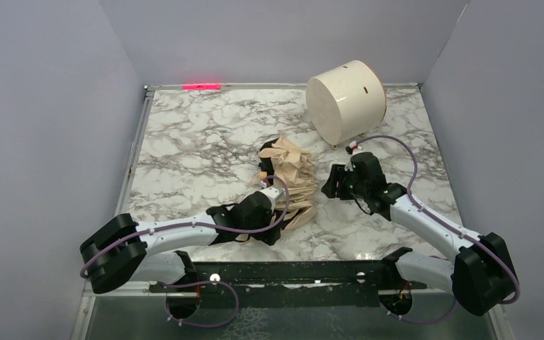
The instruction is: Put away the umbrella
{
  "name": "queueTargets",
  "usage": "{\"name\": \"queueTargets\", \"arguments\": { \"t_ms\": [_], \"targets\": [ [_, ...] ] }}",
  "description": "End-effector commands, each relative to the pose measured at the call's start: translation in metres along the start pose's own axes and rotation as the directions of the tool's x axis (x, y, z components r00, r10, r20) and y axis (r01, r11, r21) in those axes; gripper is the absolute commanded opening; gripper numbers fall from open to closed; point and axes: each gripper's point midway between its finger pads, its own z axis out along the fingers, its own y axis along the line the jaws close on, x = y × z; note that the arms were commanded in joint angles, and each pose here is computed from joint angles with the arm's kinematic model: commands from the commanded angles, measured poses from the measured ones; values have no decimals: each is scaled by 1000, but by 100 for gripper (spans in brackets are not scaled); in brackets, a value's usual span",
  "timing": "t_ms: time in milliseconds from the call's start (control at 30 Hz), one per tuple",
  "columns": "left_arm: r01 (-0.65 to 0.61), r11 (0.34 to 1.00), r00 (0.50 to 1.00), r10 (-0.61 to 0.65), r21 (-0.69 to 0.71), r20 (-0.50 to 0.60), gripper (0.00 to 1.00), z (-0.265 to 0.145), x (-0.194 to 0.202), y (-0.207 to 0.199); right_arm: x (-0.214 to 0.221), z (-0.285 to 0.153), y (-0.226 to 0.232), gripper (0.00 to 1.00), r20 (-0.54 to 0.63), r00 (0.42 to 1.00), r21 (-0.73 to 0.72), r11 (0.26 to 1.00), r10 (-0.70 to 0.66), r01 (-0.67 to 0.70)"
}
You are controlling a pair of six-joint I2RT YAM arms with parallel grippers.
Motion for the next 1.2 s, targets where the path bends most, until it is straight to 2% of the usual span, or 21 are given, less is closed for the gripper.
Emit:
{"name": "queueTargets", "arguments": {
  "t_ms": [0,200,467,667,933,967,1000,1033,1067,1167],
  "targets": [
    [-69,994,997,72,-79,26,73,11,-6,8,1,-4,8,57,8,1000,-47,999,7,-7],
    [-102,982,995,104,-160,-1,66,16,-1,23,3,-6,10,57,7,1000,-61,998,13,-13],
    [-90,989,996,88,-119,-20,28,14,0,12,4,-6,13,57,-2,1000,-73,997,11,-11],
    [-67,994,996,71,-80,48,12,-11,-18,1,4,-7,16,57,-3,1000,-94,996,10,-10],
    [-65,997,993,69,-47,92,4,-34,-39,-12,1,-16,25,58,11,1000,-142,990,22,-20],
    [-69,997,994,72,-45,85,5,-34,-37,-12,1,-18,26,58,13,1000,-144,989,24,-22],
    [-70,997,994,73,-43,76,16,-32,-34,-11,0,-19,26,58,17,1000,-146,989,26,-23],
    [-73,996,995,76,-42,62,31,-31,-30,-10,0,-20,27,58,18,999,-148,989,27,-24],
    [-77,996,996,79,-40,45,40,-28,-25,-9,0,-21,27,58,18,999,-149,989,27,-24],
    [-90,995,996,90,-47,2,52,-20,-12,-4,5,-21,26,58,8,1000,-149,988,30,-29]
  ]
}}
